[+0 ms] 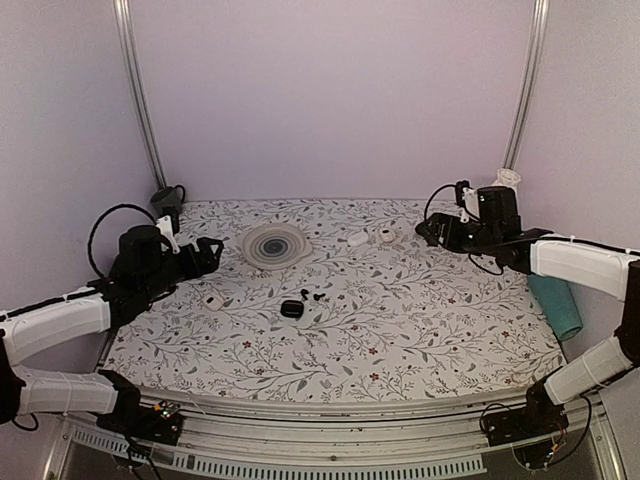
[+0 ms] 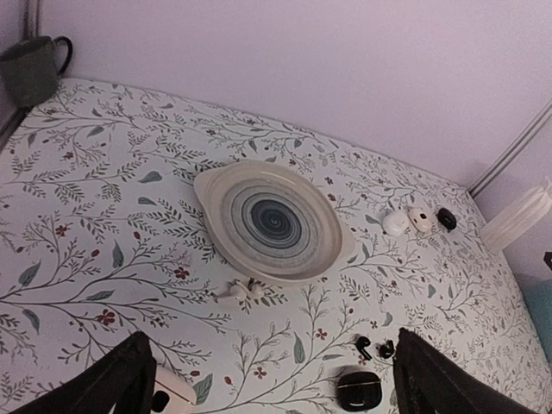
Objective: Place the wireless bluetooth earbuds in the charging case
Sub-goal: Move the charging case to the center of the board.
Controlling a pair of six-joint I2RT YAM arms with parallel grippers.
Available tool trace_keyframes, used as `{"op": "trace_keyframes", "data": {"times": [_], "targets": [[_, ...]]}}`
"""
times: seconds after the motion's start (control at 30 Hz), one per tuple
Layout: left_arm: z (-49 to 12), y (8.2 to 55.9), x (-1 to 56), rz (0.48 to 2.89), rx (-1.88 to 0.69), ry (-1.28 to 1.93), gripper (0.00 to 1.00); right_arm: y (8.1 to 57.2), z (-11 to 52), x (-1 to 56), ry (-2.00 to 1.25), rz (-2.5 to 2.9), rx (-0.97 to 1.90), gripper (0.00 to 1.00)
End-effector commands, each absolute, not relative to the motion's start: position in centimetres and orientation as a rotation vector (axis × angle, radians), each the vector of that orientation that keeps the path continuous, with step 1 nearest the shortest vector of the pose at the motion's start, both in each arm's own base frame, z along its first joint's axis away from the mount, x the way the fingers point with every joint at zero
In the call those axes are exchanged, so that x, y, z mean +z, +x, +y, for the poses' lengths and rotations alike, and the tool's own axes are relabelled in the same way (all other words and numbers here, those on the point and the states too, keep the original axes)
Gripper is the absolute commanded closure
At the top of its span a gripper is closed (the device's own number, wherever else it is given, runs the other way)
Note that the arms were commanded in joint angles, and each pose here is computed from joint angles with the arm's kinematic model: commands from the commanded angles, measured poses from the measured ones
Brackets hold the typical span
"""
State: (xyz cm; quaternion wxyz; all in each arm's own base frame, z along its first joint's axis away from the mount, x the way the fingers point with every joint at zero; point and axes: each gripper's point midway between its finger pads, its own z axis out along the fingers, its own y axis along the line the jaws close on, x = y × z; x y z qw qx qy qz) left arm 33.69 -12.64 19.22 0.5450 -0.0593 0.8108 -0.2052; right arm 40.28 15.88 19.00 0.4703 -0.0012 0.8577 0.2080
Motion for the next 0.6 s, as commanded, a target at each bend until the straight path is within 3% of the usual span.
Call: {"op": "trace_keyframes", "data": {"times": [0.0, 0.23, 0.57], "targets": [[-16.5, 32.6, 17.2, 2.046, -0.62, -0.114, 0.04, 37.0, 21.8, 17.7, -0.141, 2.198, 0.584, 0.01], [-21.4, 31.0, 13.0, 2.228, -0.73, -0.141, 0.04, 31.0, 33.2, 13.0, -0.379, 2.334, 0.763, 0.01], [-20.5, 30.4, 12.3, 2.258, -0.783, -0.156, 0.04, 28.7, 44.7, 8.8, -0.59, 2.446, 0.826, 0.15]]}}
